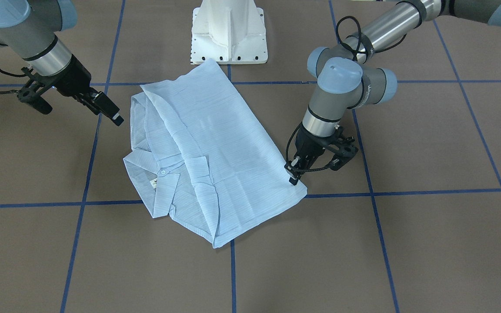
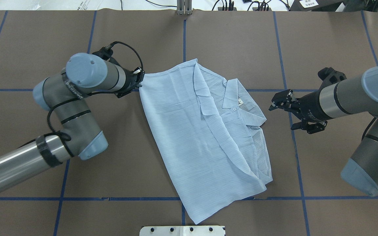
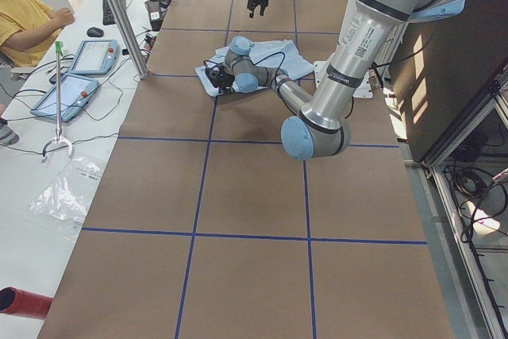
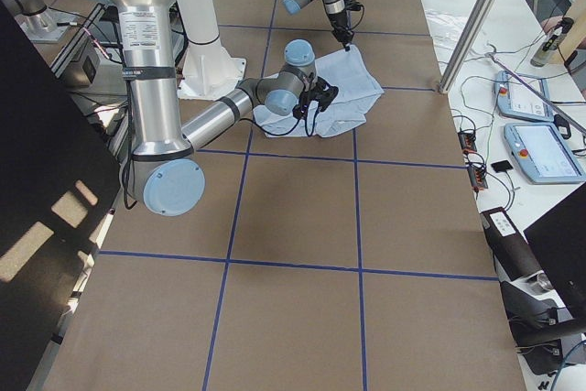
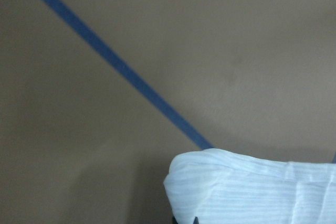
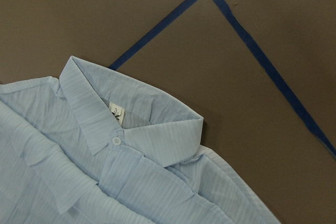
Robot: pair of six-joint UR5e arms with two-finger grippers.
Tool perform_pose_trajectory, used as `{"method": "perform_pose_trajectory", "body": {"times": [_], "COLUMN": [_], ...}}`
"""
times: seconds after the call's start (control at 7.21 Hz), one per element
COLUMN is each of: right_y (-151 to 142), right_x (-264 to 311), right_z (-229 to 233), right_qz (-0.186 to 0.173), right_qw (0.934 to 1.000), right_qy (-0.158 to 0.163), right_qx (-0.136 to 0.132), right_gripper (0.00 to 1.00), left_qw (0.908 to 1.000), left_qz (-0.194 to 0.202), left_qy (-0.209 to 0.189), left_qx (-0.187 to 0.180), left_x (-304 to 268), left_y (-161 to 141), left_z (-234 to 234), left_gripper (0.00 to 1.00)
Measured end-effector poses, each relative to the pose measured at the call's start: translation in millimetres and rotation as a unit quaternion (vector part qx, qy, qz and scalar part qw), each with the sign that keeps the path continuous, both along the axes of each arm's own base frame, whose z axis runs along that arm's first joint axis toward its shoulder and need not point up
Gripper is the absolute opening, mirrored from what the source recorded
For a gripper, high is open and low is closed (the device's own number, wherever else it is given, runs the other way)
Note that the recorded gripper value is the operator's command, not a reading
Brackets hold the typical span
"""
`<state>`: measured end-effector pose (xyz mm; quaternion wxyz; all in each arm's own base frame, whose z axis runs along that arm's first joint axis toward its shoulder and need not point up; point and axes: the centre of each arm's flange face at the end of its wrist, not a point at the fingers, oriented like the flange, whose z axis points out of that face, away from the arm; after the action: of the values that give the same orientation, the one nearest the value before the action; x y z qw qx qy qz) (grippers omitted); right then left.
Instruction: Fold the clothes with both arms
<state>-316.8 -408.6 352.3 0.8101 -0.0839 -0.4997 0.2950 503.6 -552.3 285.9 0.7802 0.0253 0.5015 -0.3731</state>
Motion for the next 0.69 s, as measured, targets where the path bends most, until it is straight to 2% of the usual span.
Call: {"method": "perform_pose_trajectory", "body": {"times": [0.28, 0.42, 0.69], "right_y": [0.2, 2.5, 23.6], "right_x": [-12.8, -34.1, -91.0], "right_z": [-9.1, -22.6, -54.7], "right_qz": [0.000, 0.003, 0.023], "right_qw": [0.9999, 0.9995, 0.9963], "right_qy": [-0.002, -0.003, -0.001], "right_qx": [0.012, 0.031, 0.083], "right_gripper": [1.00, 1.00, 1.00], "left_qw": [0.9987, 0.9979, 0.9969], "left_qz": [-0.032, -0.036, -0.036], "left_qy": [0.002, 0.001, 0.000], "left_qx": [0.040, 0.053, 0.070], "left_x": [28.1, 31.4, 26.6], "left_y": [-51.9, -61.4, -69.4], "left_z": [-14.7, -17.5, -23.1], "left_gripper": [0.43, 0.47, 0.47]}}
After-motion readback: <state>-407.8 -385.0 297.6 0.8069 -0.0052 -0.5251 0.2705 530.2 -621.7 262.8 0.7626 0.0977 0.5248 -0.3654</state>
